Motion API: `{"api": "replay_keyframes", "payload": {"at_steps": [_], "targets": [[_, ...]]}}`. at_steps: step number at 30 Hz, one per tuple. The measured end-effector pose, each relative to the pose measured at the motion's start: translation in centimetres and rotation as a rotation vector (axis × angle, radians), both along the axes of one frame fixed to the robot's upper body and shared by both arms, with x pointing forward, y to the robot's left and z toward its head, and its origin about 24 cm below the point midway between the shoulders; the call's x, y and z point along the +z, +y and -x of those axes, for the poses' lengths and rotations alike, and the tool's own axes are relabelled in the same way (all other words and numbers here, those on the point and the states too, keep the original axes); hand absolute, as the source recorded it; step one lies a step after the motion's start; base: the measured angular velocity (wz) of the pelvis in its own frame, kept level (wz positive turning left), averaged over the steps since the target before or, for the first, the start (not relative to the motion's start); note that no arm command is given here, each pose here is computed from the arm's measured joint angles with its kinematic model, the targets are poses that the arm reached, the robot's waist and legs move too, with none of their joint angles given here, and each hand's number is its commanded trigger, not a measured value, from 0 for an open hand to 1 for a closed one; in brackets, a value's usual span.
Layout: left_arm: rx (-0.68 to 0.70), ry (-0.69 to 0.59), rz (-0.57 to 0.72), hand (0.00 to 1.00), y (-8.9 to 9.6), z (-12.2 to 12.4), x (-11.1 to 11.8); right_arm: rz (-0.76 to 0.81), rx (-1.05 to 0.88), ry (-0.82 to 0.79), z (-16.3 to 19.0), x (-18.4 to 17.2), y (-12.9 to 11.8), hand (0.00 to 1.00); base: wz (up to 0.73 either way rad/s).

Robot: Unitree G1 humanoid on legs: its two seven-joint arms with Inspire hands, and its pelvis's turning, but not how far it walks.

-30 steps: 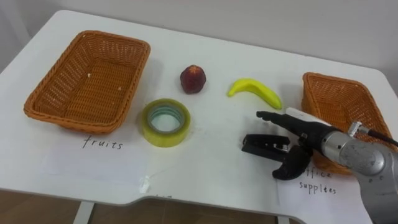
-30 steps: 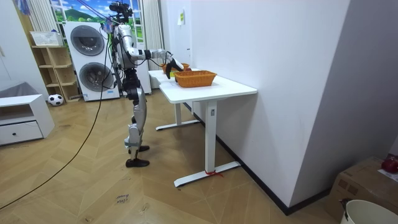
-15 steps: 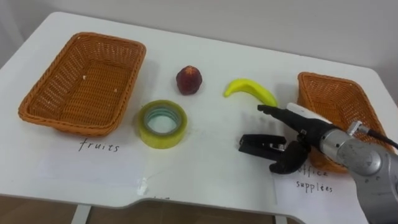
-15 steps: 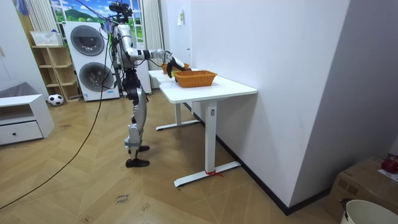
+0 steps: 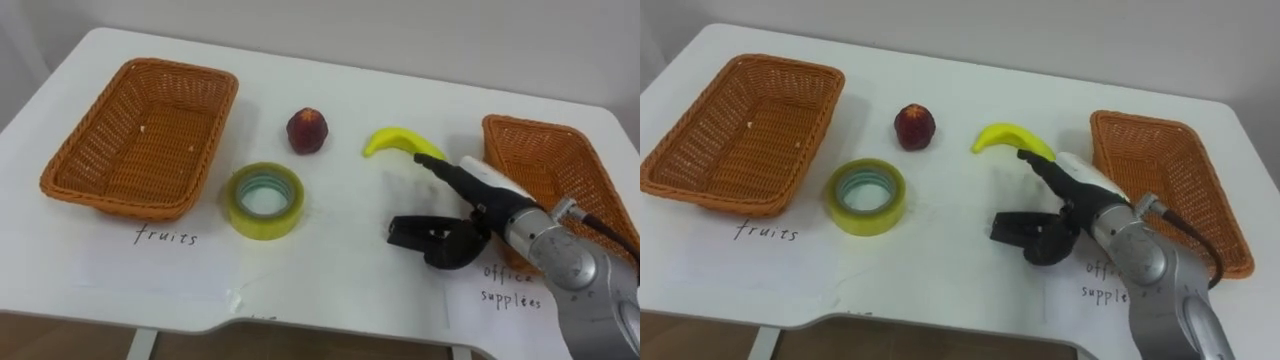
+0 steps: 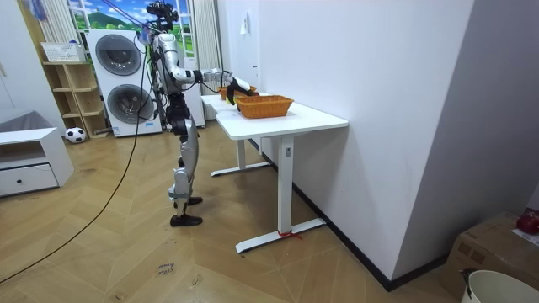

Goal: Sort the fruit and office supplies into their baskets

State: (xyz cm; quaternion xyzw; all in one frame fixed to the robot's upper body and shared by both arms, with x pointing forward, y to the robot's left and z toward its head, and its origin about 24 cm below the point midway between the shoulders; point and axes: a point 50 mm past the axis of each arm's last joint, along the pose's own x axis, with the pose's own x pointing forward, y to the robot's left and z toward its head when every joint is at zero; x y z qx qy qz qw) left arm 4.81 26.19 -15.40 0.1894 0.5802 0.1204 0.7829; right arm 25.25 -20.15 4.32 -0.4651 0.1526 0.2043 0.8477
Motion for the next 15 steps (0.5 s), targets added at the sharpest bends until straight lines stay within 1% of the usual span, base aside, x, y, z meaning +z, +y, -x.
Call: {"api": "replay_keyframes", "payload": {"at_steps": [8, 15], "targets": [[-0.005, 0.004, 0.005, 0.00, 0.0, 0.0, 0.0, 0.003, -0.002, 0.050, 1.0, -1.1, 0.0, 0.00, 0.00], [-0.015, 0.007, 0.039, 0.00, -0.2, -0.1, -0.1, 0.007, 0.022, 0.079, 1.3, -1.7, 0.5, 0.00, 0.01]]}}
